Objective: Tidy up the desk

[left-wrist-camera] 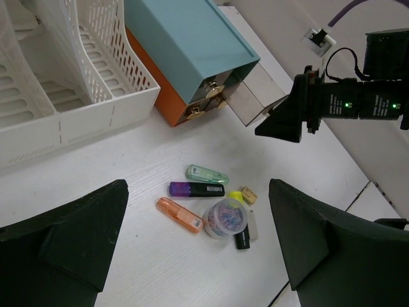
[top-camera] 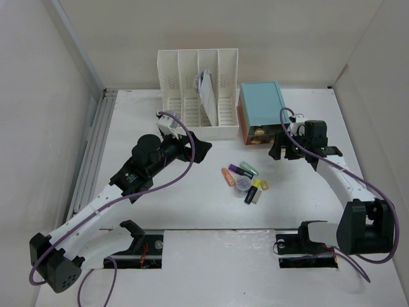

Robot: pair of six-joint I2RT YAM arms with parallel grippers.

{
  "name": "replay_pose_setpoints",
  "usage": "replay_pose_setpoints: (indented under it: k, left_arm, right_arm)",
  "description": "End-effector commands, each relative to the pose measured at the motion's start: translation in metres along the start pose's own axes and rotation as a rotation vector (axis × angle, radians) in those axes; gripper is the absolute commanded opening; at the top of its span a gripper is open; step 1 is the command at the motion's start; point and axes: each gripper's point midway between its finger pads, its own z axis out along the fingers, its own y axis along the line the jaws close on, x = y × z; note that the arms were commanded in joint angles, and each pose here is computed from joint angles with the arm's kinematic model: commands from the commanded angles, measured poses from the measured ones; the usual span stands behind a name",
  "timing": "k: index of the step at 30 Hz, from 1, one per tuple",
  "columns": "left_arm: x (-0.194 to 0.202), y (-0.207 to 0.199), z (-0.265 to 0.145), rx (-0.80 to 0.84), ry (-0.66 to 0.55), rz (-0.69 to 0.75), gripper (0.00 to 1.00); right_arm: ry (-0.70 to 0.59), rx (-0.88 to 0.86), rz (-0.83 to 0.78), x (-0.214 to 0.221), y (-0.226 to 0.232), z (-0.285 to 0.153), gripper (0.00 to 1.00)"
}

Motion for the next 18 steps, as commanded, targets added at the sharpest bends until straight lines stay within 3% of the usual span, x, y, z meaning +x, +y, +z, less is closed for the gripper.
replay_pose_setpoints:
  k: [1,11,18]
  left_arm:
    - [-0.013,-0.009,-0.002,0.041,-0.053,0.009,0.90]
    - [-0.013,-0.009,-0.002,0.041,-0.053,0.009,0.90]
    - [-0.010,-0.007,0.001,0.037,-0.044,0.008,0.90]
  right_arm:
    - [-0.033,-0.122,-0.041,-0.016,0.026,-0.012,0.98]
    - [-0.084,-0.197,-0.109,-0.031,0.049,-0.050,1.00]
    - [-0.017,-0.237,-0.102,-0.020,0.066,-0.071,1.00]
